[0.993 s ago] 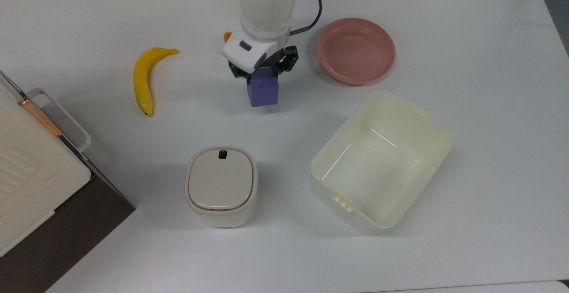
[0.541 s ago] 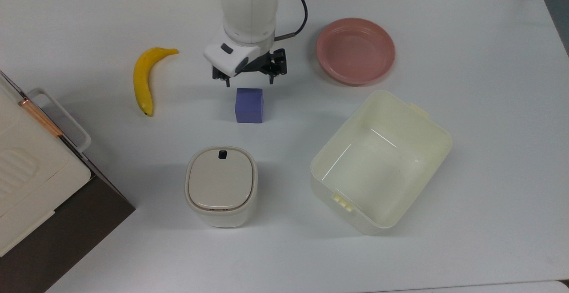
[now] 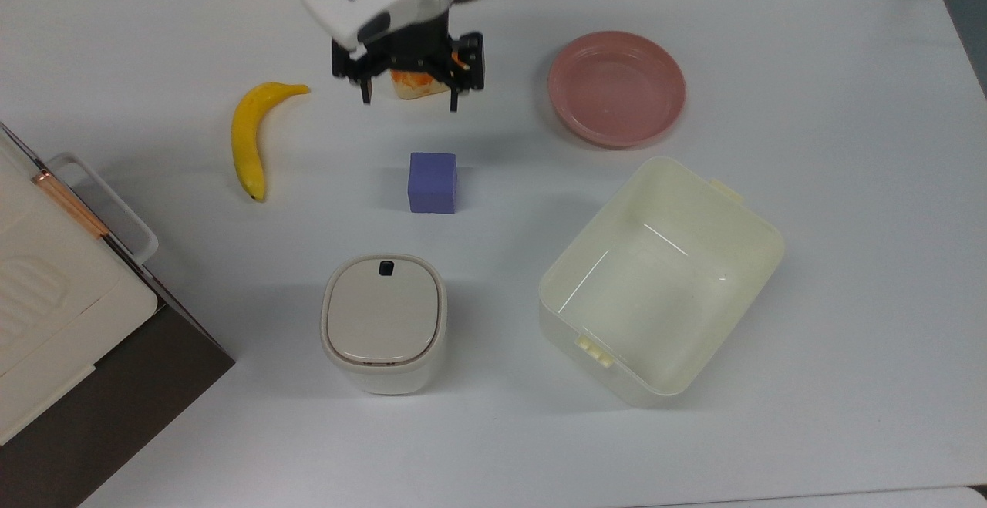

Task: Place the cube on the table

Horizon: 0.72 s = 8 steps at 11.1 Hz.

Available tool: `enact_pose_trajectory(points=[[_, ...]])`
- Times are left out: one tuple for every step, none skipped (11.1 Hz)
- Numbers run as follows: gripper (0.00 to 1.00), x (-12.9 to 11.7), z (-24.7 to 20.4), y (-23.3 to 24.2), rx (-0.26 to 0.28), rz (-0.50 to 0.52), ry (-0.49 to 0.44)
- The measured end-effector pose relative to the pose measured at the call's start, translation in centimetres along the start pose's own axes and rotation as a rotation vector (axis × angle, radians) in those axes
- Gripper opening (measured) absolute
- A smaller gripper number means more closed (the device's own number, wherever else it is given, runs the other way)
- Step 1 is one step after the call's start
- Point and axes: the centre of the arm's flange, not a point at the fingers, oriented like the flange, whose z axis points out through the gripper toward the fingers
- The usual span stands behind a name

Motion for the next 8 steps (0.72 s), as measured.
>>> enact_pose_trajectory(points=[[1.0,-1.0,-2.0,0.2,-0.002,0.02,0.003],[1.0,-2.0,-4.1,0.4,-0.003,0.034,0.009],[1.0,-3.1,-6.0,0.7,-0.004,0.042,0.018],[1.0,-4.1,-7.6,0.9,-0.005,0.051,0.023],[1.0,-4.9,-8.8,1.3,-0.006,0.061,0.026],[1.0,-5.4,-9.6,2.0,-0.006,0.072,0.031],[1.0,-5.4,-9.7,2.5,0.004,0.084,0.032],[1.0,-5.4,-9.7,2.8,0.015,0.092,0.029]])
